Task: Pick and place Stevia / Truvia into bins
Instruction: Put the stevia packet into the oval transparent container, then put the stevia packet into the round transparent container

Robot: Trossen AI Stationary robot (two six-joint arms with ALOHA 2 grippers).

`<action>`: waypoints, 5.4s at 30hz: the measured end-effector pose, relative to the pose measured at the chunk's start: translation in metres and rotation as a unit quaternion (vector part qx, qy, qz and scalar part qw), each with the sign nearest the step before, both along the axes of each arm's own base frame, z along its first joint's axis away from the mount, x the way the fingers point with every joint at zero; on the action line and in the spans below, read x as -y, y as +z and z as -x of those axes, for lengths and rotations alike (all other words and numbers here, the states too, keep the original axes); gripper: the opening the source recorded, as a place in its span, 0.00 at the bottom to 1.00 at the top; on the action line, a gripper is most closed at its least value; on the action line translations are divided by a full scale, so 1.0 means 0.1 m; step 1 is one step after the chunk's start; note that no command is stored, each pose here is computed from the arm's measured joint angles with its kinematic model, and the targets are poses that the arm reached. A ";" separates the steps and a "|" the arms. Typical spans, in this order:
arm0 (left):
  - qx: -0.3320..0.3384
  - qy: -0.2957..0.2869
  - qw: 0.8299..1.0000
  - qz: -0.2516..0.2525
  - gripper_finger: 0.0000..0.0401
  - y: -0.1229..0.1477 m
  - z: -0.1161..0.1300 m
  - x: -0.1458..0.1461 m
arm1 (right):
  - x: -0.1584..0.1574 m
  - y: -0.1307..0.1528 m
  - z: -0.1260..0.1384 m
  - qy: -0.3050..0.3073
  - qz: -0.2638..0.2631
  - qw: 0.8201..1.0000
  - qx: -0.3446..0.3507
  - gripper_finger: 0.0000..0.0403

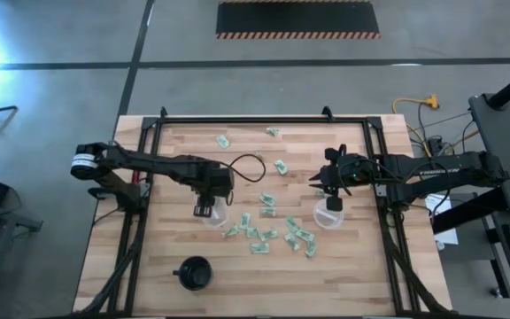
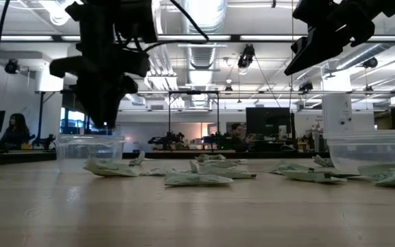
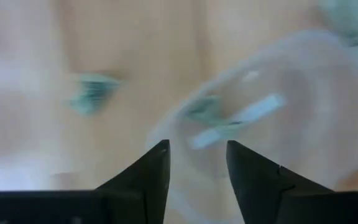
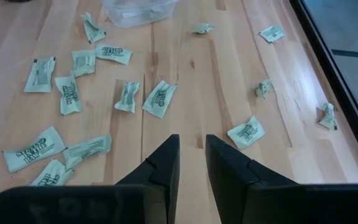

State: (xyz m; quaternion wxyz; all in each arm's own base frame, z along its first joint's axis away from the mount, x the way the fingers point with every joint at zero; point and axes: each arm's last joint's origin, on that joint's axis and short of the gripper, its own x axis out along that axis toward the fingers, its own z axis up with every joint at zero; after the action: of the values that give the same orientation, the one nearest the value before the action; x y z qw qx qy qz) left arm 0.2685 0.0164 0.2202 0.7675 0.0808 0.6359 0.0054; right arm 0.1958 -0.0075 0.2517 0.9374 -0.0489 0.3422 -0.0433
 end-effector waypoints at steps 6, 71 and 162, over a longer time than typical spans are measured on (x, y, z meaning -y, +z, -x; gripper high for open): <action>0.032 -0.021 0.995 -0.089 0.36 0.06 -0.06 -0.27 | 0.00 0.02 -0.01 -0.006 -0.007 1.000 0.012 0.17; 0.044 0.025 0.998 -0.048 0.00 -0.33 -0.27 -0.84 | 0.00 -0.12 0.00 0.000 0.000 1.000 0.008 0.17; 0.221 0.067 0.972 -0.050 0.37 0.48 0.81 0.35 | 1.35 -1.19 -1.39 -0.175 -0.110 0.946 -0.249 0.36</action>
State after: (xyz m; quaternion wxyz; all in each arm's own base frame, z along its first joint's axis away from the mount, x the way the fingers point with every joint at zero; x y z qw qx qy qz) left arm 0.1873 -0.0186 0.2684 0.8821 0.0735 0.4529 0.1063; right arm 0.3349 -0.1424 0.1323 0.7997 0.1058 0.5703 -0.1550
